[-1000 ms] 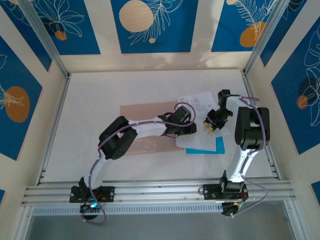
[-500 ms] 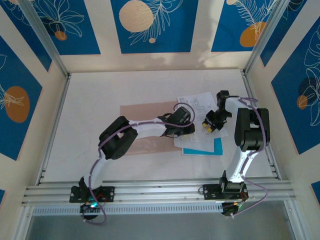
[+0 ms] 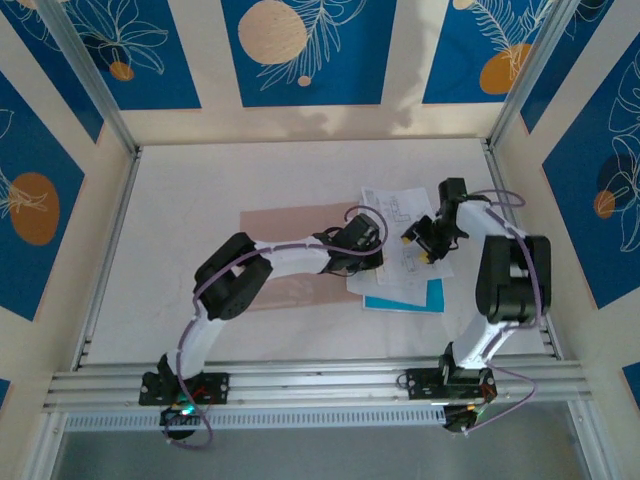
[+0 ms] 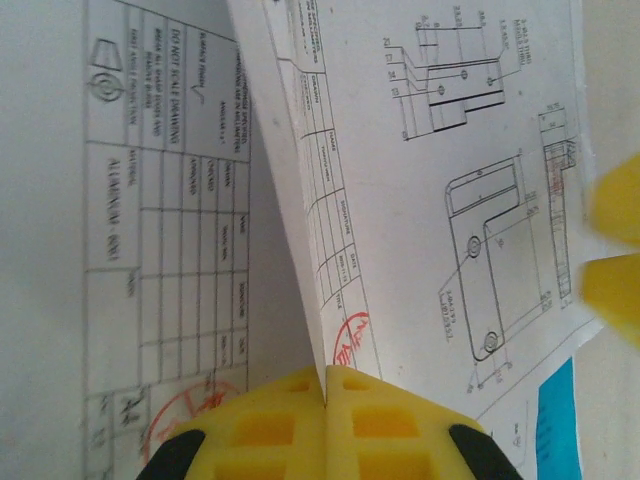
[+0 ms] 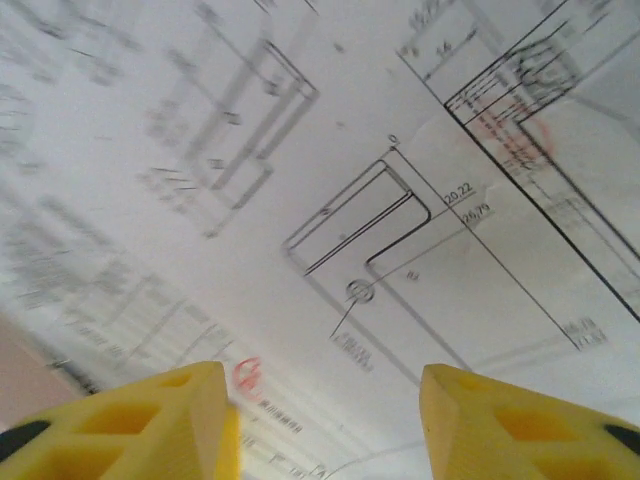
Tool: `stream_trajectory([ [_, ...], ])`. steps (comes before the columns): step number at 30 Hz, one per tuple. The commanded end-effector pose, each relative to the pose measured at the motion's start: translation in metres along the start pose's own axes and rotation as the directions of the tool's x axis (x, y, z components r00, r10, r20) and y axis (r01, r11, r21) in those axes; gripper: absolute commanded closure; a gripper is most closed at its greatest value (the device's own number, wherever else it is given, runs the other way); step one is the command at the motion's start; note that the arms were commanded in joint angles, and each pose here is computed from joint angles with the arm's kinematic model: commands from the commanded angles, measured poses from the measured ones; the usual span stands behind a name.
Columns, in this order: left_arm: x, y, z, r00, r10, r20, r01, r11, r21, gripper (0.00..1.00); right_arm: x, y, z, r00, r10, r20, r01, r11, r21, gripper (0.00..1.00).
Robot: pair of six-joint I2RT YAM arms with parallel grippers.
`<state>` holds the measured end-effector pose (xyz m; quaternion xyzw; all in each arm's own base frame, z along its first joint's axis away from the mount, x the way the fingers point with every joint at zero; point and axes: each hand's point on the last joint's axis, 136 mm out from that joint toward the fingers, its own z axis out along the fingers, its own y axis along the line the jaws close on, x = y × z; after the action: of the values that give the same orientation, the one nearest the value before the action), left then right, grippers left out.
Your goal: Put the files into the folder
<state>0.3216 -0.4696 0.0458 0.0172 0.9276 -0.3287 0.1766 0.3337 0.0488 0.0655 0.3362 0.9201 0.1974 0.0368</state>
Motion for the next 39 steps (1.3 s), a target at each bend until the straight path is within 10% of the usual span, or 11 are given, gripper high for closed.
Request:
stream_trajectory([
  [1, -0.019, -0.006, -0.041, 0.999, -0.016, 0.05, 0.017, 1.0, 0.0, 1.0, 0.008, 0.025, -0.038, 0.993, -0.077, 0.084, 0.086, 0.99, -0.113, 0.4],
  [21, 0.016, 0.161, -0.168, 0.991, 0.079, -0.107, -0.115, 0.917, -0.382, 1.0, 0.063, 0.092, -0.019, 0.945, -0.326, 0.029, 0.324, 0.92, -0.221, 0.41],
  [39, 0.01, 0.186, -0.175, 0.985, 0.114, -0.127, -0.161, 0.872, -0.462, 1.0, 0.073, 0.144, 0.058, 0.896, -0.432, -0.106, 0.393, 0.88, -0.267, 0.45],
])
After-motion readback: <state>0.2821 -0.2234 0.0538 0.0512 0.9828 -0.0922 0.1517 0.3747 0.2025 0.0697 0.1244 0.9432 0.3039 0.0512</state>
